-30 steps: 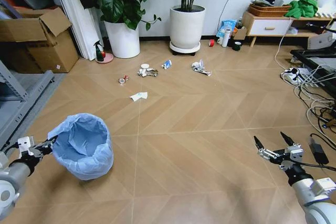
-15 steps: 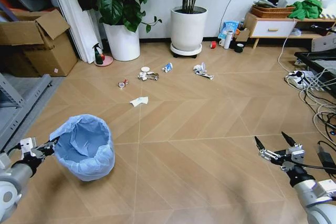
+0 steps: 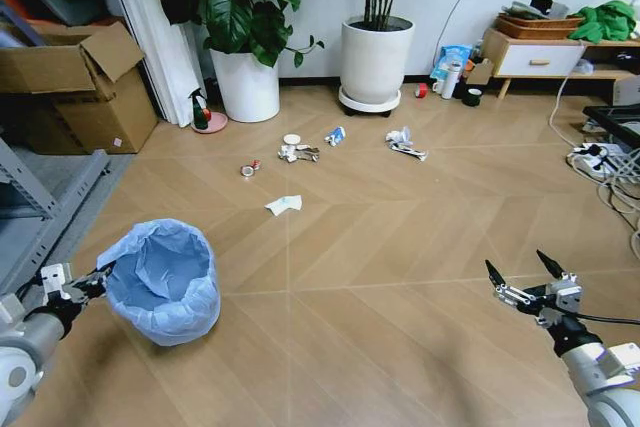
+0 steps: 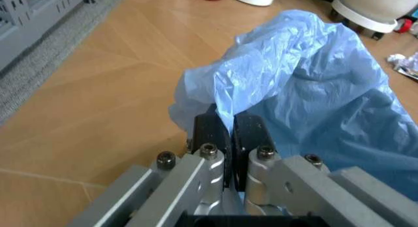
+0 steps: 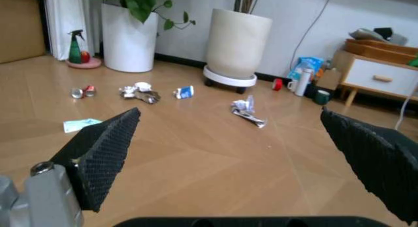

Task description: Pick up the trash bin and place the garbage on the floor into it.

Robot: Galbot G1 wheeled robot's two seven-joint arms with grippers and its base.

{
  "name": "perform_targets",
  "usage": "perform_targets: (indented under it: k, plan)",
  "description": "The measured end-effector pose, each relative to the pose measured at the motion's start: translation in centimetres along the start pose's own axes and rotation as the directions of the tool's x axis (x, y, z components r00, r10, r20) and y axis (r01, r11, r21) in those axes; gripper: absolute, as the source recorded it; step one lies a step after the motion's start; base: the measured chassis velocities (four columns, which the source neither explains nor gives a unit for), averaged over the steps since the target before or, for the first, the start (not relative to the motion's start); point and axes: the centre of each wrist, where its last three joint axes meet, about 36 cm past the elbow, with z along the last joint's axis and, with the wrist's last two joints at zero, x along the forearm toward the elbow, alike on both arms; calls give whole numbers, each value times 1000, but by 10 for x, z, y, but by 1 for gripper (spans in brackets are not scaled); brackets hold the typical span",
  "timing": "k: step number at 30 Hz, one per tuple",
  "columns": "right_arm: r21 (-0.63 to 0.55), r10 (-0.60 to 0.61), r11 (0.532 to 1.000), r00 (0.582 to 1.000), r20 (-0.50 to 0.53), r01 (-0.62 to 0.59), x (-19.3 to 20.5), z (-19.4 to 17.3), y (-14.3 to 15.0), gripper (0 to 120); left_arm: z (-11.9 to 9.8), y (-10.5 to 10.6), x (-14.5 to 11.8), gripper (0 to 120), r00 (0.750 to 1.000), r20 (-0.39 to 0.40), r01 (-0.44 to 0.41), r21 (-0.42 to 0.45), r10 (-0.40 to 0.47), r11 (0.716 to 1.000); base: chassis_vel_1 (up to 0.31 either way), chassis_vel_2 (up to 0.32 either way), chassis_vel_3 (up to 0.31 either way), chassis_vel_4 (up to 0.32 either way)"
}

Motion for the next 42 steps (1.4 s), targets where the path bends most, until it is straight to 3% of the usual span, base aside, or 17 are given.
perform_targets:
  k: [20, 42]
  plan:
    - [0, -10, 1000, 1000, 7, 10, 1, -1, -1, 100, 3, -1, 1, 0, 1000, -3, -3, -3, 3, 1000, -65, 266, 67, -271]
    - [5, -18, 1000, 1000, 23, 18, 1, -2, -2, 100, 9, -2, 2, 0, 1000, -3, -2, 1, 2, 1000, -100, 349, 103, -345]
